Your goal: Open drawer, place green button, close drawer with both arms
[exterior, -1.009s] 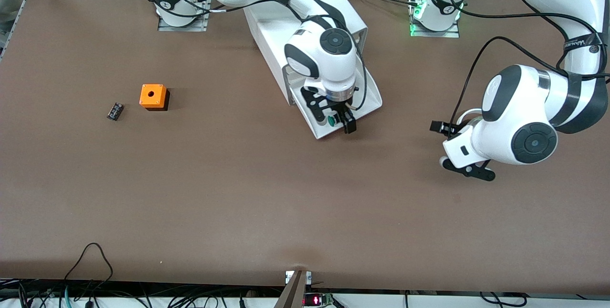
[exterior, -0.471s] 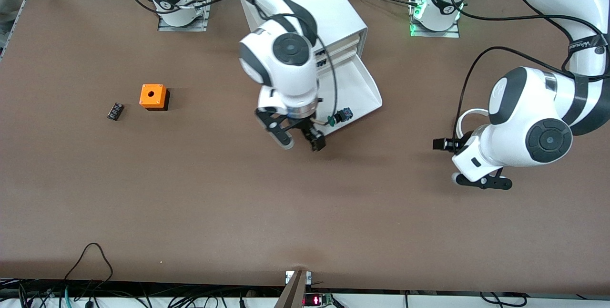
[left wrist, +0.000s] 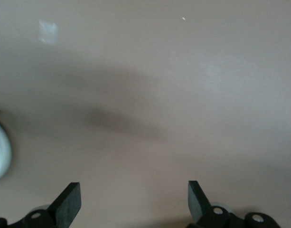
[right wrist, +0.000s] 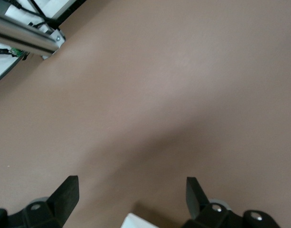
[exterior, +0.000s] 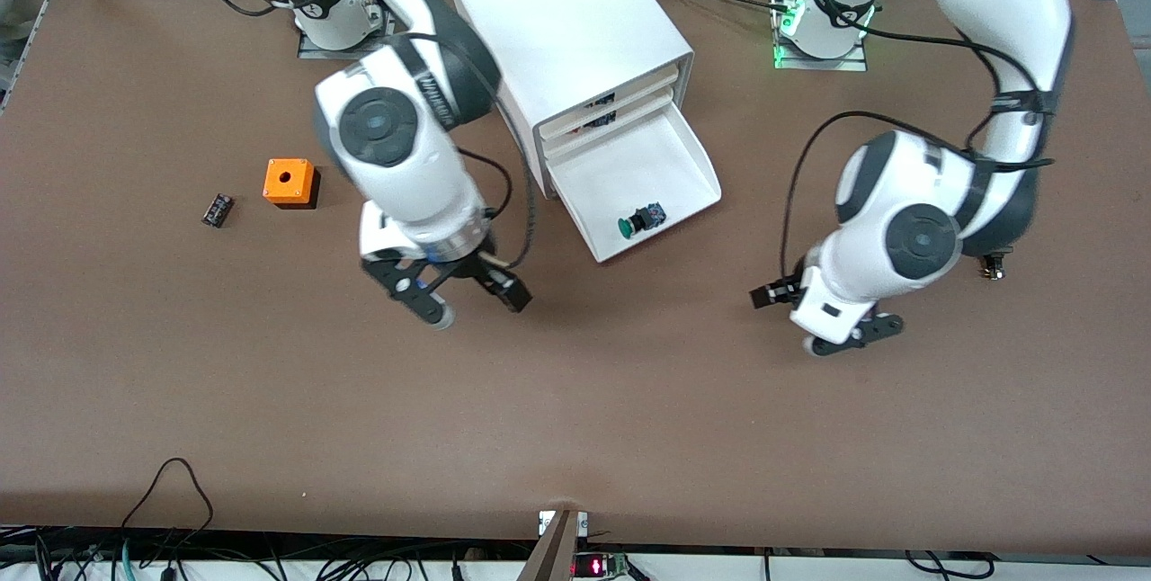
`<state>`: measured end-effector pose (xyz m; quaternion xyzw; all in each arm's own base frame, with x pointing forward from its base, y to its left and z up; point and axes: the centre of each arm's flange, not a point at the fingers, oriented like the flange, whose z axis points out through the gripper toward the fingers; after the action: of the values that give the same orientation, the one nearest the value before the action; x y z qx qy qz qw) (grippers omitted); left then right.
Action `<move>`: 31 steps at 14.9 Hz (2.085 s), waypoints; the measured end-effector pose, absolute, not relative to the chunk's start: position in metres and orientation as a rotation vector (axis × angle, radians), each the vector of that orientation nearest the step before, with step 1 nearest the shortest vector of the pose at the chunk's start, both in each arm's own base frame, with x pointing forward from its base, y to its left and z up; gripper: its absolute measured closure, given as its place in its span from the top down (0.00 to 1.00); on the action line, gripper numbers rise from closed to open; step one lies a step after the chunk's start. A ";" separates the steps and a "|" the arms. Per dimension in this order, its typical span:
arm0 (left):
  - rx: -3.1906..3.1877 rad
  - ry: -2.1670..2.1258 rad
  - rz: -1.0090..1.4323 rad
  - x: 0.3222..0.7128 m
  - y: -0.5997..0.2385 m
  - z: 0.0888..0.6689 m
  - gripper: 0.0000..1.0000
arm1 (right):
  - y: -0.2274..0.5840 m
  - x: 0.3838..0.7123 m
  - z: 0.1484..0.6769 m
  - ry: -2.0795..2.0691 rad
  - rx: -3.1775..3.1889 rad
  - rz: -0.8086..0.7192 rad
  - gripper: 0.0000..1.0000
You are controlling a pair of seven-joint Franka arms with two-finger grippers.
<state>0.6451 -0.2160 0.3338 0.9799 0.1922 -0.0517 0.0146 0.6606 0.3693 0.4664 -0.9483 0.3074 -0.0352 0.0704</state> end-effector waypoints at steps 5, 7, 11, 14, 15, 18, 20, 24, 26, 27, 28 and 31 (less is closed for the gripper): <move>3.023 0.737 0.003 0.601 -0.277 0.285 0.99 | 0.300 0.683 0.472 0.729 -2.942 -0.103 1.00; 3.023 0.753 0.029 0.579 -0.300 0.266 0.94 | 0.281 0.684 0.474 0.635 -2.981 -0.106 1.00; 3.053 0.727 -0.007 0.544 -0.336 0.246 0.89 | 0.244 0.678 0.493 0.440 -3.066 -0.134 1.00; 3.071 0.698 -0.026 0.531 -0.346 0.239 0.97 | 0.208 0.671 0.510 0.314 -3.129 -0.116 1.00; 3.075 0.686 -0.031 0.528 -0.349 0.237 0.99 | 0.198 0.668 0.516 0.307 -3.137 -0.108 1.00; 3.082 0.639 -0.063 0.512 -0.366 0.233 0.98 | 0.163 0.661 0.534 0.258 -3.159 -0.091 1.00; 3.079 0.613 -0.079 0.503 -0.377 0.233 0.99 | 0.135 0.656 0.545 0.221 -3.158 -0.086 1.00; 3.053 0.624 -0.187 0.479 -0.395 0.230 0.99 | 0.098 0.632 0.562 0.185 -3.158 -0.070 1.00; 3.037 0.642 -0.256 0.468 -0.403 0.229 0.99 | 0.088 0.615 0.568 0.167 -3.166 -0.061 1.00; 3.037 0.637 -0.277 0.463 -0.407 0.228 0.99 | 0.085 0.606 0.572 0.161 -3.170 -0.060 1.00; 3.041 0.625 -0.294 0.457 -0.411 0.228 0.99 | 0.083 0.598 0.576 0.161 -3.172 -0.063 1.00; 3.038 0.603 -0.352 0.442 -0.423 0.229 0.99 | 0.077 0.576 0.583 0.175 -3.180 -0.062 1.00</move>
<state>0.4425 -0.4232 0.2292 0.9745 0.1935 -0.1128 0.0121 0.5764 0.0767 0.5829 -0.9981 0.0548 -0.0194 -0.0217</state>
